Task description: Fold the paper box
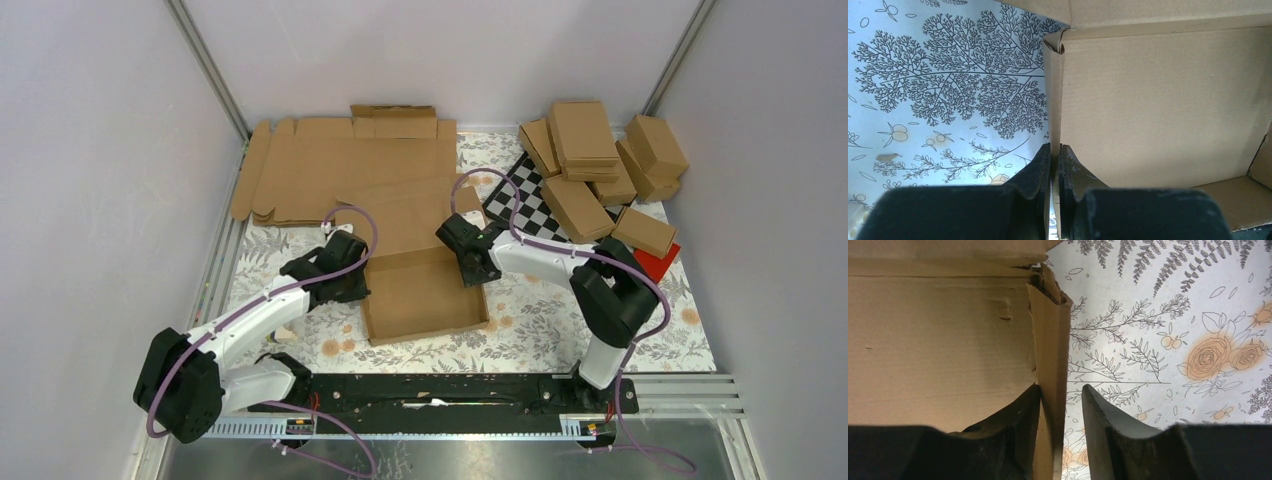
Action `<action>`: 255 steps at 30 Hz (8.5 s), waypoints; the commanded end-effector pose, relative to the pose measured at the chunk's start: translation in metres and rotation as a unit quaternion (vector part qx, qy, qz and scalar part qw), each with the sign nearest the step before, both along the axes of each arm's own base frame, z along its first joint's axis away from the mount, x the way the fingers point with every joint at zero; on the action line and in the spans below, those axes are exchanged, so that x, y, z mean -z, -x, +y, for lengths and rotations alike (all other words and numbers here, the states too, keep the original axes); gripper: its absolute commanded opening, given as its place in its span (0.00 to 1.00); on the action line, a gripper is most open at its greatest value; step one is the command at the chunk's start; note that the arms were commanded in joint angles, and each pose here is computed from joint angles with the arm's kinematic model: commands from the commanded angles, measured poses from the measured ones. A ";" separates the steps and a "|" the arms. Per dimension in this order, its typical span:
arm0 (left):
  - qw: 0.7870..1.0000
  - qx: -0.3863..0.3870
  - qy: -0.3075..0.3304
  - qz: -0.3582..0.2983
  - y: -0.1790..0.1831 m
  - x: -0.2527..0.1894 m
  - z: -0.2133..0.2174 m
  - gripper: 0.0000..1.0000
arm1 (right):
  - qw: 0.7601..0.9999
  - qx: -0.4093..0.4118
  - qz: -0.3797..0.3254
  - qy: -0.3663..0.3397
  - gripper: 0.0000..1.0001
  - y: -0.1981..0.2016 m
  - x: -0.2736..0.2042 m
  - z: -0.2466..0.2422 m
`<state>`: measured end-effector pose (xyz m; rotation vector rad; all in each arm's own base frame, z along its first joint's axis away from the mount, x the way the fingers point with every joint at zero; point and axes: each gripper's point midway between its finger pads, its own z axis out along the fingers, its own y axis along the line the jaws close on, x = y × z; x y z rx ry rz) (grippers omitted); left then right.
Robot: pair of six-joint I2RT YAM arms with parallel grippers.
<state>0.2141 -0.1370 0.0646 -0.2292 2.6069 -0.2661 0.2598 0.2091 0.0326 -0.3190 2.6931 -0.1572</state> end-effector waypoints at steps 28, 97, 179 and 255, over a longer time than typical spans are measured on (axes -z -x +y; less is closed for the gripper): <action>0.999 0.005 0.005 -0.041 -0.018 -0.024 -0.006 0.01 | 0.995 0.034 -0.022 0.094 0.29 -0.003 -0.003 -0.040; 0.976 0.029 0.088 -0.198 -0.175 -0.120 -0.030 0.00 | 0.954 0.029 -0.048 -0.294 0.00 -0.172 -0.110 0.002; 0.770 0.191 0.129 -0.596 -0.092 -0.174 -0.104 0.00 | 0.957 -0.020 -0.173 -0.232 0.98 -0.032 -0.173 -0.056; 0.914 0.288 0.133 -0.252 -0.145 -0.190 -0.110 0.00 | 0.921 -0.051 -0.310 -0.231 0.00 -0.065 -0.231 -0.085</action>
